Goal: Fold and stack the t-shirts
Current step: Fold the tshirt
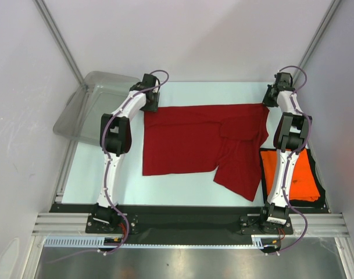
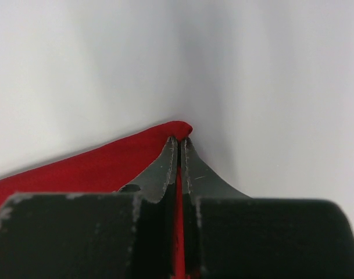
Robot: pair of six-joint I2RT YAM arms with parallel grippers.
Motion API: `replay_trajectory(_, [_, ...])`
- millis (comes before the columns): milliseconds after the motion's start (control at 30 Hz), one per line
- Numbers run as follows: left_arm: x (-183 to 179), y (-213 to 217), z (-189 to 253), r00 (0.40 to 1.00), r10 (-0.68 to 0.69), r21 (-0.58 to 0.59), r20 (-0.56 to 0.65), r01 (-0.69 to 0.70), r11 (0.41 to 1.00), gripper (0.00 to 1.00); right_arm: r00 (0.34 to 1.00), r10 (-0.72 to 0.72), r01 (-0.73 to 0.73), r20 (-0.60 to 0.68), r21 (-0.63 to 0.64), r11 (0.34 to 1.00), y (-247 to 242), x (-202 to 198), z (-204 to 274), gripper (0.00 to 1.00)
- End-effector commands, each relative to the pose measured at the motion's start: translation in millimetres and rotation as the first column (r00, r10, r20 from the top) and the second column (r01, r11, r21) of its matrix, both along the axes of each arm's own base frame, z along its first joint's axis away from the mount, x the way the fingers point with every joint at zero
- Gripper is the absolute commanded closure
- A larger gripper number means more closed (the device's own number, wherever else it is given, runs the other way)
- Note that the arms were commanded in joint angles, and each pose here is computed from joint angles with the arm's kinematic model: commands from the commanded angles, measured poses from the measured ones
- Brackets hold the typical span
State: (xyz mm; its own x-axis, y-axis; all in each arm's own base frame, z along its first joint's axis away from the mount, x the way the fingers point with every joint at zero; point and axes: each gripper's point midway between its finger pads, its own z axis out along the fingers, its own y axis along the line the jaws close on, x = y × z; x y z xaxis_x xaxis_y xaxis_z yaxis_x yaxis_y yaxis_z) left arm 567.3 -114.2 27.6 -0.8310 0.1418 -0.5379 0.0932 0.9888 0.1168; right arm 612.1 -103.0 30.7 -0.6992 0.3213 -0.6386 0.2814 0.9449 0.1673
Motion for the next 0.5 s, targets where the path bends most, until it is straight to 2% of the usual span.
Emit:
replay_trajectory(0, [7, 5, 8, 1.000, -0.010, 0.026, 0.006, 0.009, 1.000, 0.46, 0.998, 0.014, -0.011, 0.063, -0.043, 0.999, -2, 8, 25, 1.00])
replay_trajectory(100, [9, 2, 3, 1.000, -0.023, 0.014, -0.018, 0.023, 1.000, 0.45, 0.998, 0.018, -0.016, 0.054, -0.047, 0.999, 0, 7, 21, 1.00])
replay_trajectory(300, [4, 2, -11, 0.995, -0.052, -0.072, -0.088, 0.046, 0.996, 0.52, 0.998, 0.023, -0.020, 0.059, -0.058, 0.998, 0, 7, 22, 1.00])
replay_trajectory(467, [-1, 7, -19, 0.989, -0.057, -0.190, -0.134, 0.031, 0.981, 0.62, 0.998, 0.031, -0.027, 0.062, -0.067, 0.997, 1, 7, 26, 1.00])
